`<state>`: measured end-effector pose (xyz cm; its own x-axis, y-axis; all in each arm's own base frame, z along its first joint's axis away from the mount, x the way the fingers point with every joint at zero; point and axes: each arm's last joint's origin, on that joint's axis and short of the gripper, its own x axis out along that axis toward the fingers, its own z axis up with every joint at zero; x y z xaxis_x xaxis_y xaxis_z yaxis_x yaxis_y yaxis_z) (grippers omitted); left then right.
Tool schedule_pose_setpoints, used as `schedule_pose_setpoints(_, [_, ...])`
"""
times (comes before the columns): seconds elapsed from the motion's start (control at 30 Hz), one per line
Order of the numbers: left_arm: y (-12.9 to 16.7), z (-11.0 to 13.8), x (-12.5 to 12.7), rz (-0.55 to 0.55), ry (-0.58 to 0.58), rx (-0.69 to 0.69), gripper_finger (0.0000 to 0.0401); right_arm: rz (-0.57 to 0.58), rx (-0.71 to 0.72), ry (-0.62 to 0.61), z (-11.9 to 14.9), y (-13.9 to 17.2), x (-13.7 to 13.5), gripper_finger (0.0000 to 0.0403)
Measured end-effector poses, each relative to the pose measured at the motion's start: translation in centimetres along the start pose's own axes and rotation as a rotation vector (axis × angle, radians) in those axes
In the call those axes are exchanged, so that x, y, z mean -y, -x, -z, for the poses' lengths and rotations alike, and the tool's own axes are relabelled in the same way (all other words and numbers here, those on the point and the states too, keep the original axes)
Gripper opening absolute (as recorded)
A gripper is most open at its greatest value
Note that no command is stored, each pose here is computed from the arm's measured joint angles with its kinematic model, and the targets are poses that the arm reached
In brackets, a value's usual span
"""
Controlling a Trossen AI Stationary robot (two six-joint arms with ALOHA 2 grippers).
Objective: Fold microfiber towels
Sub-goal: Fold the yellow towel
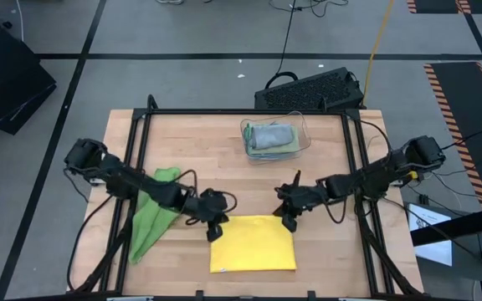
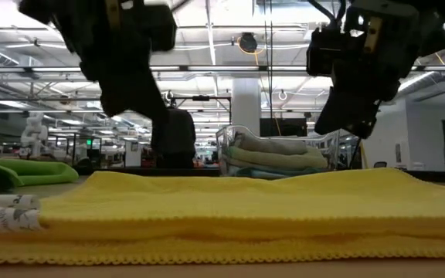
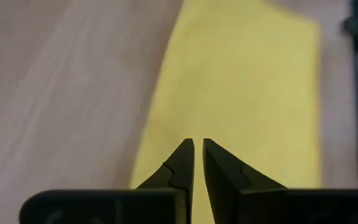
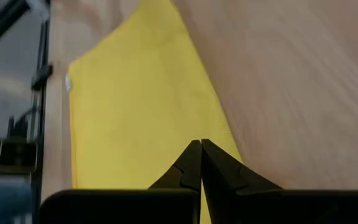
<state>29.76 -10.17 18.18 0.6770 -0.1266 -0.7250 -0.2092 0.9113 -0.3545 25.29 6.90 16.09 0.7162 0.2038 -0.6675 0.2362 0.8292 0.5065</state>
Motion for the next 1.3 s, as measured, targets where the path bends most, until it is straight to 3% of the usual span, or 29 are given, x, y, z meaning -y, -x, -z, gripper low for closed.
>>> schedule_pose_setpoints(0.27, [-2.8, 0.7, -2.5, -0.018, -0.023, -0.166, 0.0035, -0.048, -0.078, 0.252, 0.5, 0.0, 0.8, 0.0002])
schedule_pose_setpoints(0.57, [-3.9, 1.0, -4.0, -0.091, 0.003, -0.201, 0.0035, 0.054, -0.172, 0.288, 3.8, -0.2, 4.0, 0.0002])
schedule_pose_setpoints(0.77, [-2.4, -0.7, -4.6, 0.018, 0.117, -0.199, 0.0035, 0.032, -0.140, 0.282, 3.5, 0.5, 3.9, 0.0002])
schedule_pose_setpoints(0.9, [-0.7, -1.9, -4.5, 0.060, 0.185, -0.146, 0.0035, -0.038, -0.063, 0.346, 2.6, 1.8, 2.9, 0.0002])
schedule_pose_setpoints(1.13, [0.1, -1.9, -4.1, 0.004, 0.203, -0.105, 0.0035, -0.153, 0.039, 0.469, 2.6, 0.4, 2.4, 0.0002])
schedule_pose_setpoints(1.3, [-0.1, -0.8, -3.6, -0.038, 0.170, -0.153, 0.0052, -0.176, -0.054, 0.470, 4.2, -2.0, 3.2, 0.0002])
